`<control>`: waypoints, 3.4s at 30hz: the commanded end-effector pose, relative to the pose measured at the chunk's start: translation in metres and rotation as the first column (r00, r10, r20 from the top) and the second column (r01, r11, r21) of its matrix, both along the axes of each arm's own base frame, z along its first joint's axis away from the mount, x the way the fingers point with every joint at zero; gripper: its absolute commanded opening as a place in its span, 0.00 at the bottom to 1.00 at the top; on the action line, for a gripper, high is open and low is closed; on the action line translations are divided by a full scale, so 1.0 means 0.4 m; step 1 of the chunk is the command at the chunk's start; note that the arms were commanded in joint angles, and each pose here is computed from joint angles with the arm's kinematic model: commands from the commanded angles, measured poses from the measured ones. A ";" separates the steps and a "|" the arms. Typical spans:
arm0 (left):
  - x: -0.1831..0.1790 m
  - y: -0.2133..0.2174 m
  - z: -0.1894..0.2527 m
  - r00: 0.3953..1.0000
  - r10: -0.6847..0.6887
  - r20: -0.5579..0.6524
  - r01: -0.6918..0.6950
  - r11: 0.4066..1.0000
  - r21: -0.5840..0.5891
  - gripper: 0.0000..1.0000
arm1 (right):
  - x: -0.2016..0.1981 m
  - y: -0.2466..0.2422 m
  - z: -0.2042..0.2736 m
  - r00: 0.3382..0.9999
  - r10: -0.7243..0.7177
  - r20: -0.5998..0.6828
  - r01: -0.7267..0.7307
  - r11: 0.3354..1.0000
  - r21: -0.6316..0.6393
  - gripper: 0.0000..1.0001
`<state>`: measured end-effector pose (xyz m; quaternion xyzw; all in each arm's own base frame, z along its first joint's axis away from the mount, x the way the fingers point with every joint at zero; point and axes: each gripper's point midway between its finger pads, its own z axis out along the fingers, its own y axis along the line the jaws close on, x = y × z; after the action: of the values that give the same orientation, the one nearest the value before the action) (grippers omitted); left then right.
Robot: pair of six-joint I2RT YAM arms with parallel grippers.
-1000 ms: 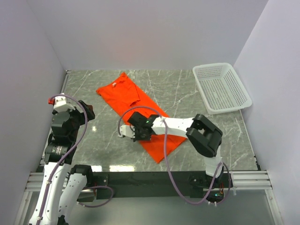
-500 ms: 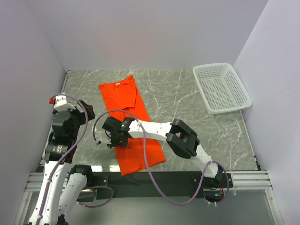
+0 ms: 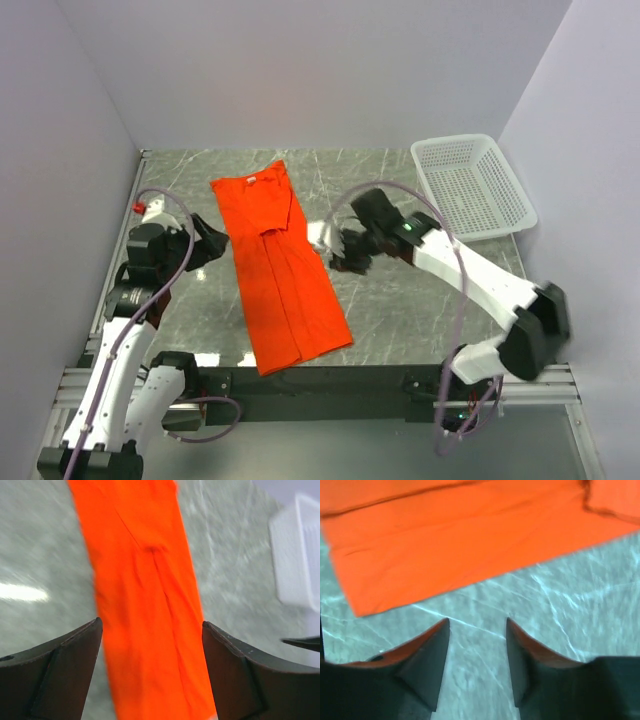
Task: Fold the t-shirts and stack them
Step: Fold the tshirt
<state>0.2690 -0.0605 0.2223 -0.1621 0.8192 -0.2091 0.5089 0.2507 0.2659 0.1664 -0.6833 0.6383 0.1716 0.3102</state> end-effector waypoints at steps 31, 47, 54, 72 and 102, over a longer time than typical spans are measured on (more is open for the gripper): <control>-0.618 -0.370 -0.386 0.545 -0.341 -0.766 0.832 0.337 0.441 0.75 | -0.195 -0.184 -0.097 0.946 0.302 -0.114 -0.281 0.944 0.174 0.61; -0.570 -0.392 -0.488 0.604 -0.309 -0.735 0.790 0.356 0.499 0.64 | -0.220 -0.184 -0.103 0.938 0.314 -0.149 -0.284 0.939 0.196 0.59; -0.518 -0.368 -0.497 0.653 -0.236 -0.719 0.734 0.432 0.525 0.54 | -0.232 -0.189 -0.113 0.934 0.316 -0.166 -0.283 0.939 0.195 0.59; -0.570 -0.349 -0.567 0.571 -0.243 -0.784 0.782 0.453 0.429 0.19 | -0.256 -0.196 -0.155 0.918 0.344 -0.195 -0.321 0.937 0.140 0.57; -0.594 -0.394 -0.530 0.564 -0.402 -0.721 0.740 0.633 0.226 0.01 | -0.339 -0.061 -0.269 0.841 0.540 -0.025 -0.540 0.840 -0.041 0.58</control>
<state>0.0480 -0.2175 0.0163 0.2321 0.9554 -0.0525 0.1749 0.1161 0.2432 0.0550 -0.8380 0.4343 0.2484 0.2181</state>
